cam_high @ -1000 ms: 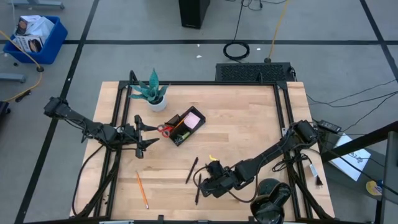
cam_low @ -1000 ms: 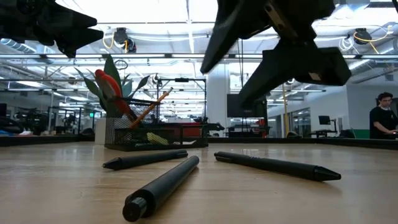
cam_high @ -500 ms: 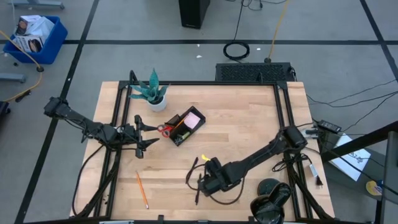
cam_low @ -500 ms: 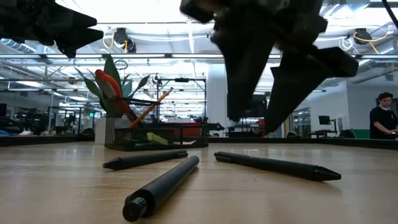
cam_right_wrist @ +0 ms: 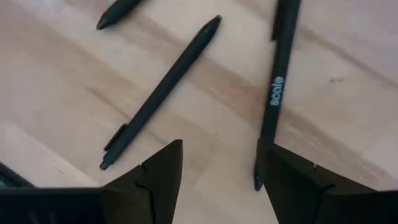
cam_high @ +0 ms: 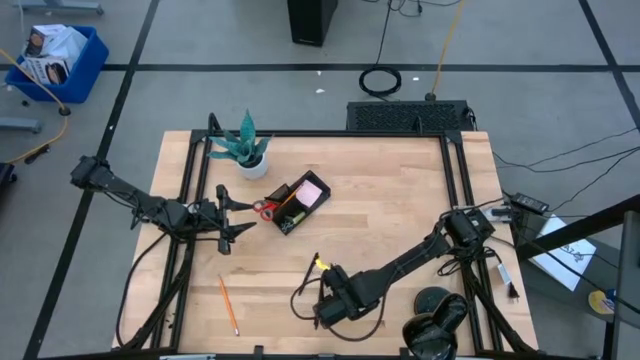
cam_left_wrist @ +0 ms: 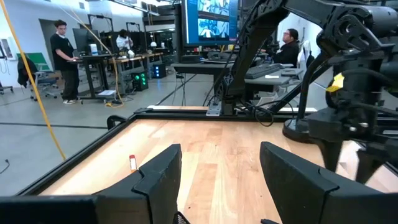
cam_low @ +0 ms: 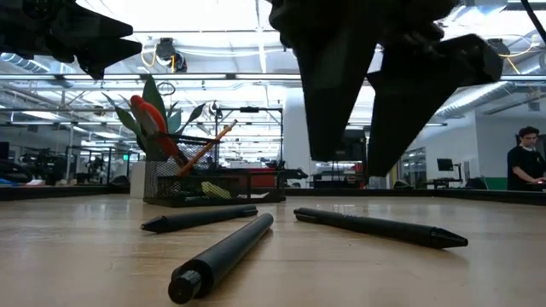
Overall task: Pick and place office supplies into organizer
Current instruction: Put the black pen into the black desk organizer
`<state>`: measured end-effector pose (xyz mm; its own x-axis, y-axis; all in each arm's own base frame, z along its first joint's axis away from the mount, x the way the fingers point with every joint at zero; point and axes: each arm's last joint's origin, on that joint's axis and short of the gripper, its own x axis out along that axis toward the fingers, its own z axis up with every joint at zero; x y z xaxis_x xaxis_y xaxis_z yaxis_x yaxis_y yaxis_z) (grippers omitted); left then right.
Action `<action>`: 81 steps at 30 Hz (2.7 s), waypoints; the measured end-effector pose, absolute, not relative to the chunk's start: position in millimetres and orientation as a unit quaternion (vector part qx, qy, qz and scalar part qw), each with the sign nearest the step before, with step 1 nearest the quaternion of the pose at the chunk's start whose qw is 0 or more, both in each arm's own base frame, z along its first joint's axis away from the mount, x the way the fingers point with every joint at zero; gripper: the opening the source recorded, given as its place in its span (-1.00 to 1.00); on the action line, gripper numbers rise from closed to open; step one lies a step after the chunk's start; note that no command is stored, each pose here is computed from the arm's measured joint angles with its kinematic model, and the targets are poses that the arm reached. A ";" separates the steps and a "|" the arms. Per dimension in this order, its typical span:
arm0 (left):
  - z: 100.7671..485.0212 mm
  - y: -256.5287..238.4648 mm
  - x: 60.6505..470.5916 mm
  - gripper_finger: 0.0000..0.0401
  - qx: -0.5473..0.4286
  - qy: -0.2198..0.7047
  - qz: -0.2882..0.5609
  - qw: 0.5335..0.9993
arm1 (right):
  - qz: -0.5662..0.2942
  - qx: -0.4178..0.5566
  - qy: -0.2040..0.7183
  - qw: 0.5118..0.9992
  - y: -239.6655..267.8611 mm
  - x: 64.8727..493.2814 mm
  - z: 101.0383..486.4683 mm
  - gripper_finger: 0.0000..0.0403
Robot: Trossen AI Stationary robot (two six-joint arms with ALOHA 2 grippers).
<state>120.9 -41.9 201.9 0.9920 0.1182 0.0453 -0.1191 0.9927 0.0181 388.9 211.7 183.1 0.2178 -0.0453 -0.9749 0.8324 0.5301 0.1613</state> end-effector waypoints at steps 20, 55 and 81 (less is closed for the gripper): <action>201.9 -41.9 120.8 0.11 0.010 -0.022 0.059 0.998 | -0.362 0.385 0.582 0.618 202.4 372.9 148.0 -0.03; 201.9 -41.9 120.8 0.11 0.010 -0.022 0.059 0.998 | -0.355 0.353 0.566 0.655 194.4 376.0 143.4 -0.85; 201.9 -41.9 120.9 0.11 0.010 -0.022 0.059 0.998 | -0.346 0.129 0.495 0.786 179.3 382.6 147.1 -0.86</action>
<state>120.9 -41.9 201.9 0.9920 0.1181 0.0453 -0.1191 0.9927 0.0181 382.6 179.3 147.1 0.2703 -0.4160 -0.8683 0.6722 0.7272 -0.1391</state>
